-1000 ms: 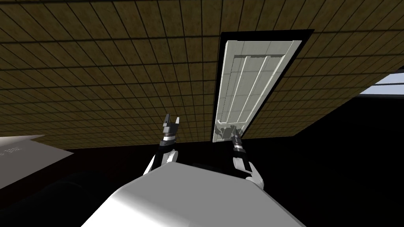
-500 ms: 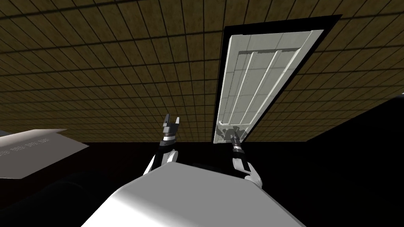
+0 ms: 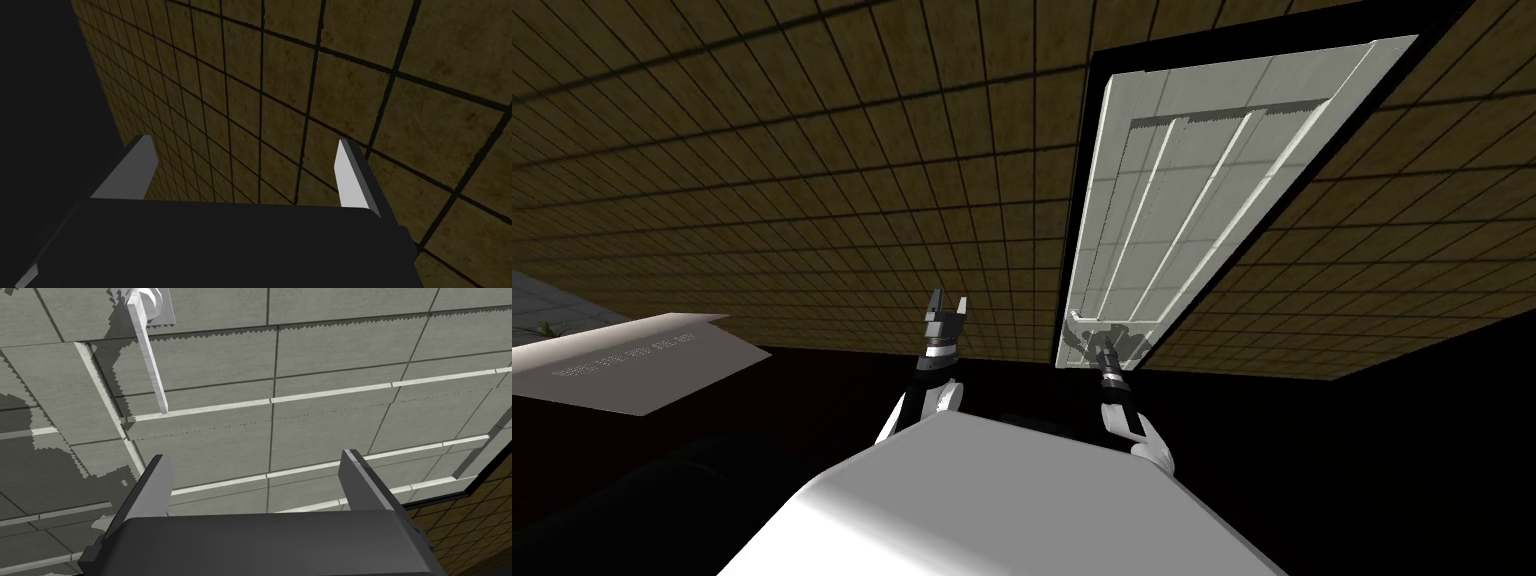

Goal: Pull the door open

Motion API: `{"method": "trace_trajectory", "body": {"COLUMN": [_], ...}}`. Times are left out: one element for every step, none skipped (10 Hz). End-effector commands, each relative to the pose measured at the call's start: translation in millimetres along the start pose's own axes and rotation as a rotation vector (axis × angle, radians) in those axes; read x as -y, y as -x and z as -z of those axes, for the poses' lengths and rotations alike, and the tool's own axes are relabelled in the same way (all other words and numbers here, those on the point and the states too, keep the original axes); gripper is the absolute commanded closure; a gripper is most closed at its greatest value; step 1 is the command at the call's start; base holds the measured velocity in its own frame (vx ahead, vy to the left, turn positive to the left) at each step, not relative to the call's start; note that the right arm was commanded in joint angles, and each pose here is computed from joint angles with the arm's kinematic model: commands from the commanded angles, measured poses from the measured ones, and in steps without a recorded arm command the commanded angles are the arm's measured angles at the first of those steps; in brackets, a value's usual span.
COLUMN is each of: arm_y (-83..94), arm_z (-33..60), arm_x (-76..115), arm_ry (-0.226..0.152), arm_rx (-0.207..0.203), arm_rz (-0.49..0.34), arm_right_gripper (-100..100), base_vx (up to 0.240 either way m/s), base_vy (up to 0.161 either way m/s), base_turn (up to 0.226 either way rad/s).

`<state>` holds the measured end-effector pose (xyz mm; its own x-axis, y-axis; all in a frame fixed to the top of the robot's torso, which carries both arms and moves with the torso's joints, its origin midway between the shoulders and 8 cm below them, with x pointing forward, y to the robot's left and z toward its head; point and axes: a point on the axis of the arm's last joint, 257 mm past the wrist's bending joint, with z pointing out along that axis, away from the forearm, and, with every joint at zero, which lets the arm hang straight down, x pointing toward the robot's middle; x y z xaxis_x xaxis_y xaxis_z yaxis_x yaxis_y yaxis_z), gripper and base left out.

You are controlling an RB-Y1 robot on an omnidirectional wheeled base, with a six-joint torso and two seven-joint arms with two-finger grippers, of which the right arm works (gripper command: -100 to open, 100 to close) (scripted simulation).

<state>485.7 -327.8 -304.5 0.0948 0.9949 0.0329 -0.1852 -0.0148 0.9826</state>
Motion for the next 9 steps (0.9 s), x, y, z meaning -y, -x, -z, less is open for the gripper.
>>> {"method": "trace_trajectory", "body": {"arm_y": [1.5,2.6,3.9,5.3,6.4,7.3,7.6,8.7,9.7], "arm_z": [3.2,4.2,5.7,7.6,8.8,9.7,10.6,12.1,13.3], "arm_x": [10.2,17.0,24.4,32.0,37.6,42.4,43.9,49.4,53.9], "arm_ry": [-0.021,-0.034,-0.049,-0.065,-0.076,-0.086,-0.09,-0.101,-0.111], "arm_rx": [0.002,0.002,0.003,0.004,0.005,0.006,0.006,0.007,0.008], "arm_rz": [0.003,0.005,0.008,0.011,0.013,0.015,0.015,0.018,0.02], "arm_right_gripper": [-100,-100,-100,-100,-100,-100,-100,-100,-100], "base_vx": [0.042,0.054,0.067,0.067,0.075,0.056,0.024,0.022,0.042], "base_vy": [-0.031,-0.049,-0.069,-0.068,-0.064,-0.078,-0.055,-0.037,-0.044], "base_turn": [0.119,0.154,0.157,0.157,0.137,0.188,-0.021,0.08,0.145]}}
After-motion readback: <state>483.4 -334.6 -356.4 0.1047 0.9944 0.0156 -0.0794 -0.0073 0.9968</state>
